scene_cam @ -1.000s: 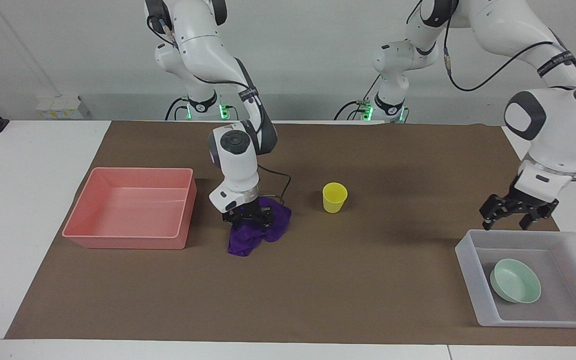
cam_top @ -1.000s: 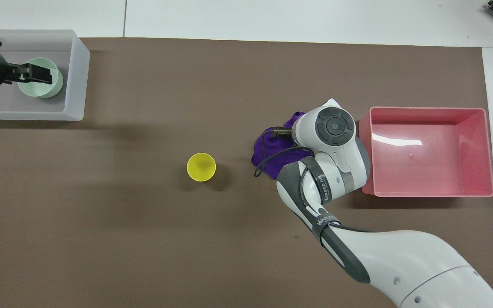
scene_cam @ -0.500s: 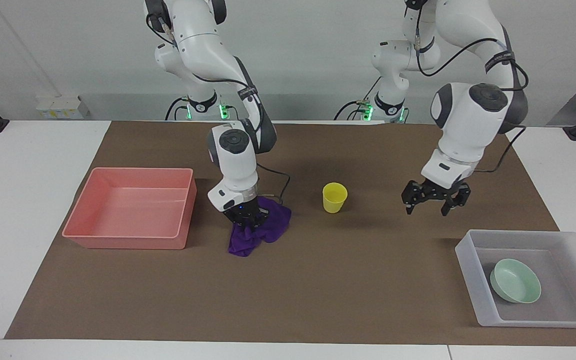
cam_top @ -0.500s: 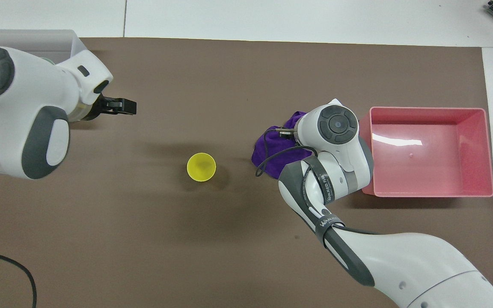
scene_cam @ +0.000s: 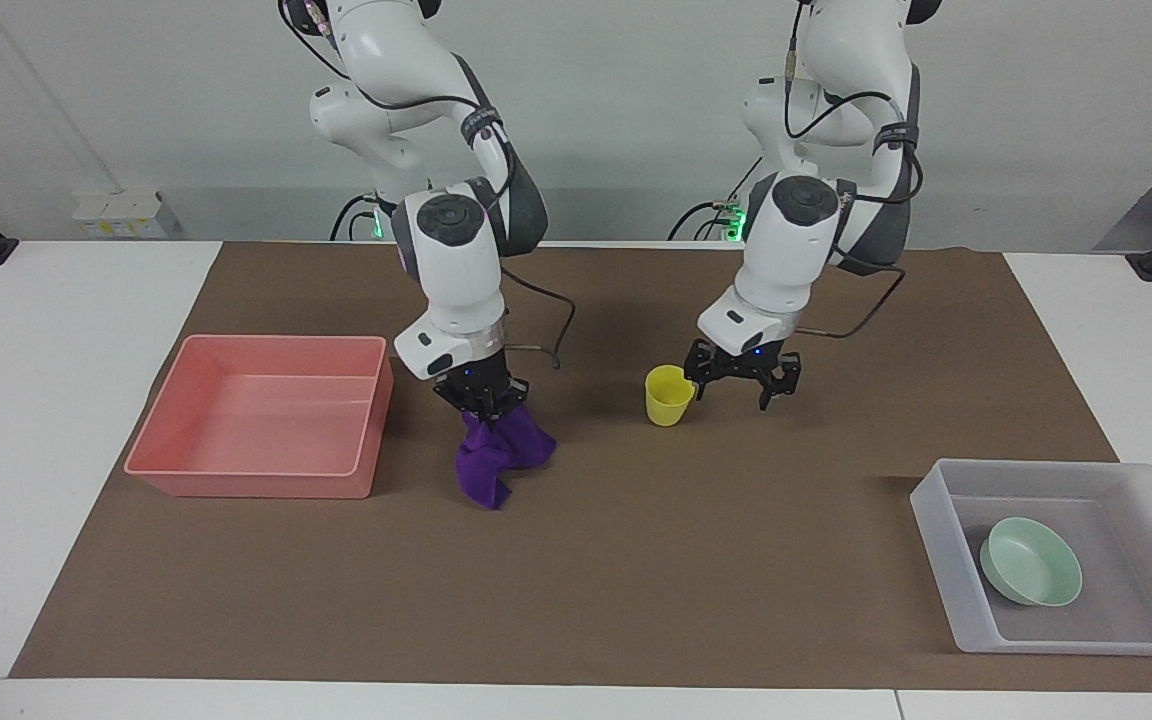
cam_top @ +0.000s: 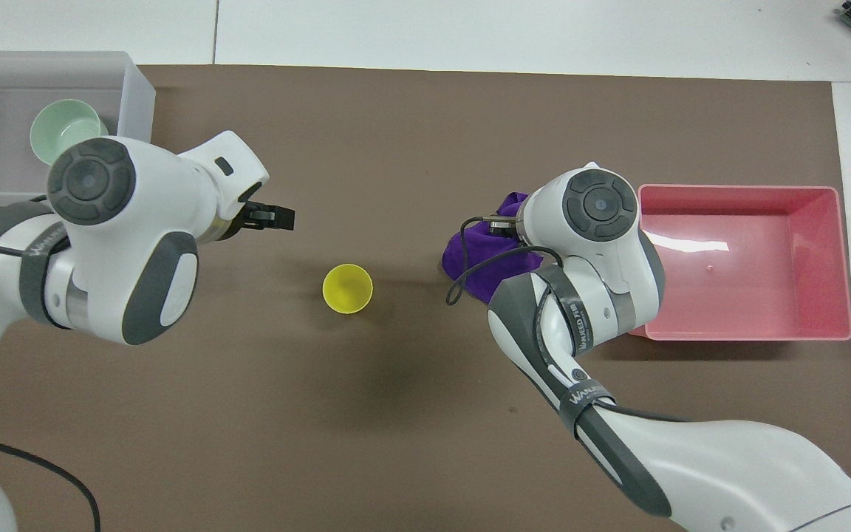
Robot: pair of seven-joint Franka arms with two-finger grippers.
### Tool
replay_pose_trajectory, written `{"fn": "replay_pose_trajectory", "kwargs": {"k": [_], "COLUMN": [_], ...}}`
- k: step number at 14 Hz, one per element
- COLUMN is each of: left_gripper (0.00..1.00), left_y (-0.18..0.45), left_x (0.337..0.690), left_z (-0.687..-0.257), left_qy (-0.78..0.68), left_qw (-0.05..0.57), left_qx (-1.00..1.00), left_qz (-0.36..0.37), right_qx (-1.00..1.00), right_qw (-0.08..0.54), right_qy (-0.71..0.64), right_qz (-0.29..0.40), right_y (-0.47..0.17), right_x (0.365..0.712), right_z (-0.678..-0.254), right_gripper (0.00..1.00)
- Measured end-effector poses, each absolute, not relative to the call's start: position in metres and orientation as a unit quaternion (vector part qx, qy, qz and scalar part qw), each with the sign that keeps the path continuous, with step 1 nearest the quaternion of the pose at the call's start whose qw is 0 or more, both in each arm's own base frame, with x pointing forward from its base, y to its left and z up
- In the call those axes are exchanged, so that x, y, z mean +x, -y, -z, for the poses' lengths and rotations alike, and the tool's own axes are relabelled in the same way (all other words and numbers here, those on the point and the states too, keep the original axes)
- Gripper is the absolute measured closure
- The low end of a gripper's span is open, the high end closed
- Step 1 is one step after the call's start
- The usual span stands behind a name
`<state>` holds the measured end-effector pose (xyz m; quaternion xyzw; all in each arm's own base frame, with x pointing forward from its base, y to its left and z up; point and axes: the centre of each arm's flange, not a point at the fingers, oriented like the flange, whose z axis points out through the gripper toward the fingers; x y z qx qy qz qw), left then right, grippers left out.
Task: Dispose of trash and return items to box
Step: 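Reach the left gripper to the yellow cup and grasp its rim, then carry the cup into the bin while the right gripper drops the cloth in the tray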
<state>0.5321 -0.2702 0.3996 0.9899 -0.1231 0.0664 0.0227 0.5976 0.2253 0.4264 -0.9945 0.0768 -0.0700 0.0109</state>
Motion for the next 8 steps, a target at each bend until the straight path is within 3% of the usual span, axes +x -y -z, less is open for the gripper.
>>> {"fn": "replay_pose_trajectory", "kwargs": {"k": [4, 8], "left_gripper": [0.0, 0.48], "left_y": [0.278, 0.276], "left_x": [0.501, 0.493], "left_z": [-0.356, -0.338], "left_qy": [0.132, 0.082], "left_qw": [0.033, 0.047], "left_qx": [0.987, 0.99], "left_qz": [-0.086, -0.1], "right_qx": [-0.993, -0.992], "right_qw": [0.019, 0.01], "right_qy": [-0.082, -0.093], "right_qz": [0.077, 0.081], "right_y": [-0.211, -0.175], "right_x": [0.577, 0.56], "right_z": [-0.498, -0.548], "right_gripper": [0.96, 0.96]}}
